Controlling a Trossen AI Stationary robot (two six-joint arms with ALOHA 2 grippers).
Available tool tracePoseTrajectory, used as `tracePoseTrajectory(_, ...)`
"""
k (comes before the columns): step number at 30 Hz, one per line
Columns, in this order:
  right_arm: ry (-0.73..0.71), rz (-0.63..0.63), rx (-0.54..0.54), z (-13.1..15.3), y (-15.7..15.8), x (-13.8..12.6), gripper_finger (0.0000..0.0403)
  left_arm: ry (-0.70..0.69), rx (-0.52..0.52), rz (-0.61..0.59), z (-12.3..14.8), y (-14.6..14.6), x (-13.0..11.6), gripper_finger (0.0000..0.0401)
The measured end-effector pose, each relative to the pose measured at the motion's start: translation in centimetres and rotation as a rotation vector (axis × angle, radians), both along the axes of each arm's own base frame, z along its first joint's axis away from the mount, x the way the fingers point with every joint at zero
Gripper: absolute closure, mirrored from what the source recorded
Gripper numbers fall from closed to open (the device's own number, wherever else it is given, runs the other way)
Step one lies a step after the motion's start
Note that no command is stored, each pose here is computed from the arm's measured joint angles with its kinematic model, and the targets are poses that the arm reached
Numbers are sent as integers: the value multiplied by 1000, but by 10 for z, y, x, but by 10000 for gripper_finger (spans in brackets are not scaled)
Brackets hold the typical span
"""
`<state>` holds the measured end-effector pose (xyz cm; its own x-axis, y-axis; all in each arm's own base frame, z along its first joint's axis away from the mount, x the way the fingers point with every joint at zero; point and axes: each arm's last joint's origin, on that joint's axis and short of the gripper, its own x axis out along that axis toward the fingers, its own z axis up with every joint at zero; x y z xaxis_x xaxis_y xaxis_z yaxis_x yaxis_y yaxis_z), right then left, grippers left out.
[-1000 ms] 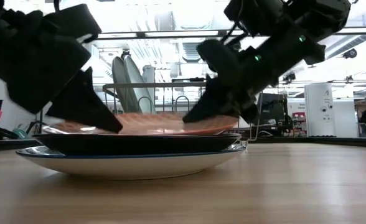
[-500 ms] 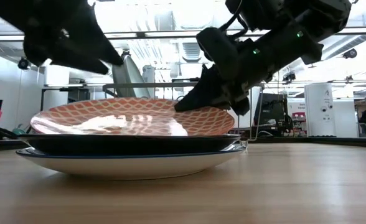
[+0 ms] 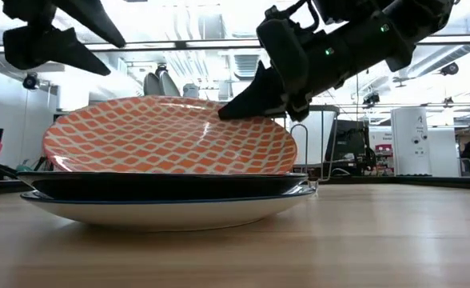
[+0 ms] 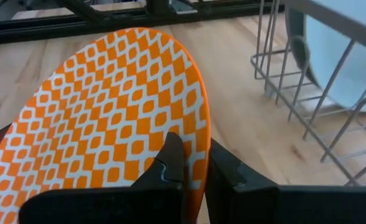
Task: Sort dishes
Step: Put the orange plate in the dish rack
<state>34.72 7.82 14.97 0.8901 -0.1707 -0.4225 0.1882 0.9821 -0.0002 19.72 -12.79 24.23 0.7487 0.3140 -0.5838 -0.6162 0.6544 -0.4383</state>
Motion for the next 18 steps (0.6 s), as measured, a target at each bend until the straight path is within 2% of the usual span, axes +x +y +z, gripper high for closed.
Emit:
tracePoseTrajectory(3,-12,-2,-37,2,0,1,390,-29,-31,-42,-10,5,-7,170)
tracePoseTrajectory(11,-50,31,-139,7,1,3,390,-166,-114,-50,-47,16,-21,170)
tracePoseTrajectory(18,-63,30,-157,8,1,3,391,-254,-78,-119,-63,15,-19,170)
